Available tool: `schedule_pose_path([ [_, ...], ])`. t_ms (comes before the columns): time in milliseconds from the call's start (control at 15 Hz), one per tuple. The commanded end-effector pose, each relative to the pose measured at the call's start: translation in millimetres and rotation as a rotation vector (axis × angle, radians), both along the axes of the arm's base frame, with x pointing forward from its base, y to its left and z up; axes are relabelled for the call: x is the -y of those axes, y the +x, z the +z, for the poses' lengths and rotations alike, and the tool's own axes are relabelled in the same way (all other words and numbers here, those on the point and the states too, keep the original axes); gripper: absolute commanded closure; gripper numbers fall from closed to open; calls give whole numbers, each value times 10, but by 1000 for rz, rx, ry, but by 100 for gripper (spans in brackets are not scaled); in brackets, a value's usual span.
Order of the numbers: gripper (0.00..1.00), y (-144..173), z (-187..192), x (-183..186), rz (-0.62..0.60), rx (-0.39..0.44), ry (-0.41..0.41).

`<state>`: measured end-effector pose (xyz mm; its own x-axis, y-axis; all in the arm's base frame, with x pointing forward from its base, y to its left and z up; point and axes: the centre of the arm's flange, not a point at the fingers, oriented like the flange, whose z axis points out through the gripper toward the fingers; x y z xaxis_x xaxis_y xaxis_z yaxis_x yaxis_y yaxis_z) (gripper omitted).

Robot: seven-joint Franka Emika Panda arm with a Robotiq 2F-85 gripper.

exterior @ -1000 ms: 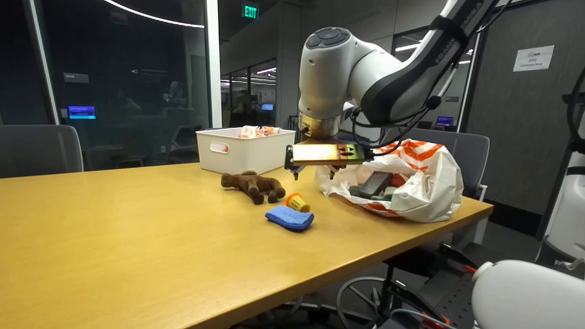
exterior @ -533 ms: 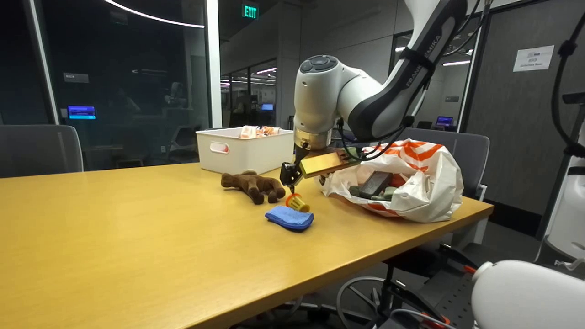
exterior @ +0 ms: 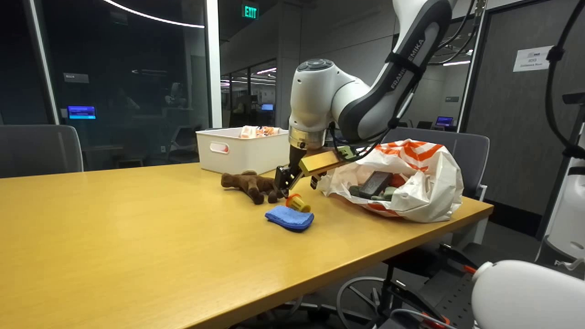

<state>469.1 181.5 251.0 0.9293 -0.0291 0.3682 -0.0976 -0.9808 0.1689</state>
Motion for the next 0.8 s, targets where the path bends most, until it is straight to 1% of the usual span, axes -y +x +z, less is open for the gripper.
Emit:
schedule_pose_path([
  [0,0,-4,194,-66,61,-66,65],
  [133,0,-22,183,-122,84,-98,97],
  [267,0,-9,86,-147,102,-132,125],
  [400,0,-26,12,-155,112,-160,138],
  [533,0,-22,-92,-126,121,-138,119],
  [600,25,-5,-140,-99,111,-129,122],
  [667,25,1,-167,-78,111,-127,122],
  [733,34,5,-195,-62,114,-115,124],
])
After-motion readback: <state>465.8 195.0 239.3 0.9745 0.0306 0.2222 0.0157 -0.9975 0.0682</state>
